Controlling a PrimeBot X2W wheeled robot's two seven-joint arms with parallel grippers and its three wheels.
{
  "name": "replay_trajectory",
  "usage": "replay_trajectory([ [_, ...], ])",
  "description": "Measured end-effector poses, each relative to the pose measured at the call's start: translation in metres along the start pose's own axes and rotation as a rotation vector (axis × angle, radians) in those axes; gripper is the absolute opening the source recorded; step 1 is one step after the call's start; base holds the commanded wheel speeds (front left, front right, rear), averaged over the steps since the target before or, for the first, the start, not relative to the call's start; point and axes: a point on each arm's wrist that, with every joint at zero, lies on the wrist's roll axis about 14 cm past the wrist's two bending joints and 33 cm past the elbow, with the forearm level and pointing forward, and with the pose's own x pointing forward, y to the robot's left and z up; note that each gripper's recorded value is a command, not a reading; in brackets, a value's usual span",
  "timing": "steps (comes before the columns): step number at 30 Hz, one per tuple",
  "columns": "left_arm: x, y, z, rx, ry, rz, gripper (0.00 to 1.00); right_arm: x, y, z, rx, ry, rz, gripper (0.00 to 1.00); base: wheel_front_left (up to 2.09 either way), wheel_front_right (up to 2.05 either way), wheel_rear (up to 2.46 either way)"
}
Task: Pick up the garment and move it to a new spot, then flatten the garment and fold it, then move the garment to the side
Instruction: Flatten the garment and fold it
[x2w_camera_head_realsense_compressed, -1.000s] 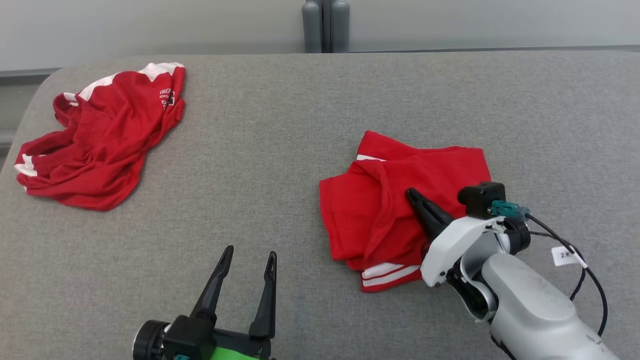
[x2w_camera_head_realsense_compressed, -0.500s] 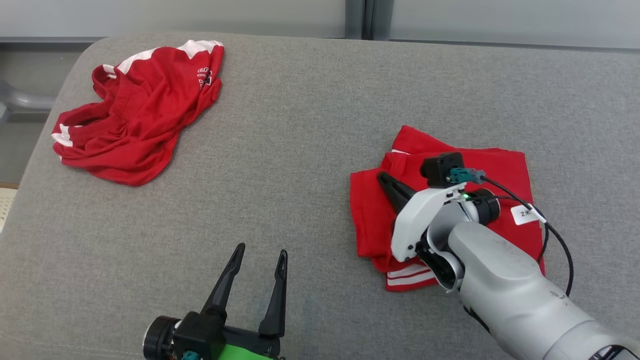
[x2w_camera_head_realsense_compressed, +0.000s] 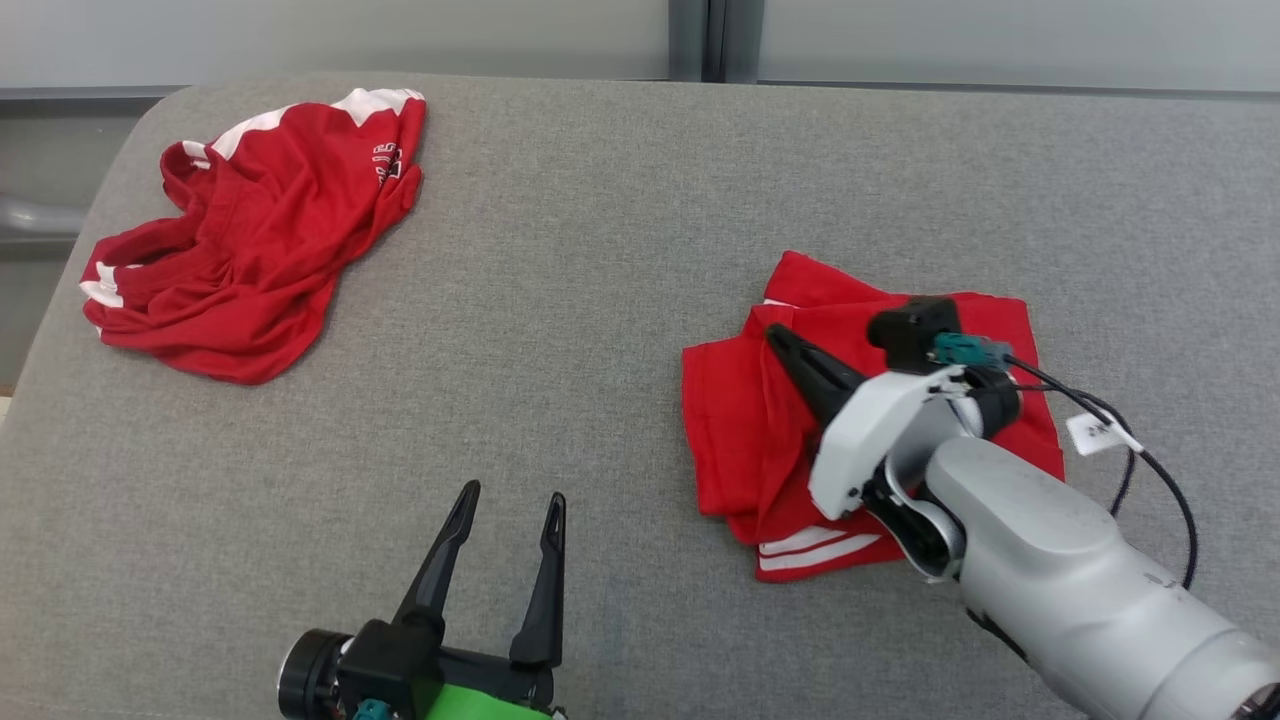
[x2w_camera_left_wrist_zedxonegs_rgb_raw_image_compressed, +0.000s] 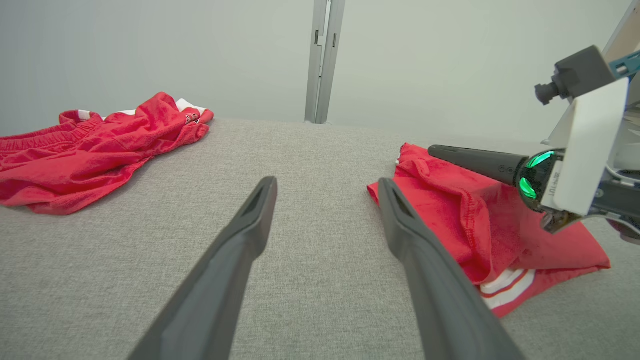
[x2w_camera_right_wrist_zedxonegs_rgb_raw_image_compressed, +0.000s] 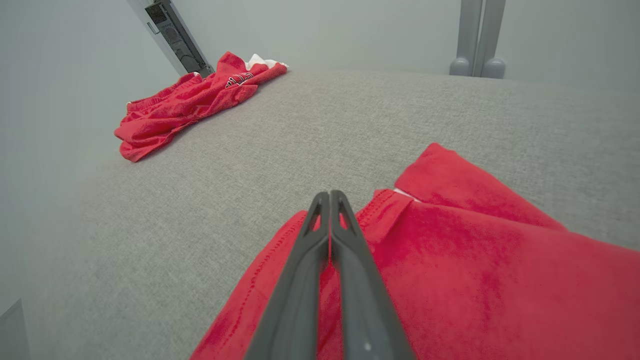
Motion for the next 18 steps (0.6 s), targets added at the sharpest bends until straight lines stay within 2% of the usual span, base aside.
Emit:
replay_trajectory([
  [4,0.001,-0.001,0.003,0.0,-0.009,-0.001,1.0,-0.026,-0.033,-0.012,-0.039,0.015,-0.073,0.0,0.0,0.0,0.0],
  [7,0.003,-0.001,0.003,-0.001,-0.012,-0.005,1.0,-0.038,-0.032,-0.025,-0.018,0.024,-0.08,0.0,0.0,0.0,0.0],
  [13,0.003,-0.003,0.002,-0.002,-0.007,-0.011,1.0,-0.045,-0.002,-0.049,0.026,0.048,-0.023,0.0,0.0,0.0,0.0],
  [18,0.001,0.0,0.002,0.005,-0.008,-0.003,1.0,-0.031,0.048,-0.045,0.026,0.023,0.102,0.0,0.0,0.0,0.0],
])
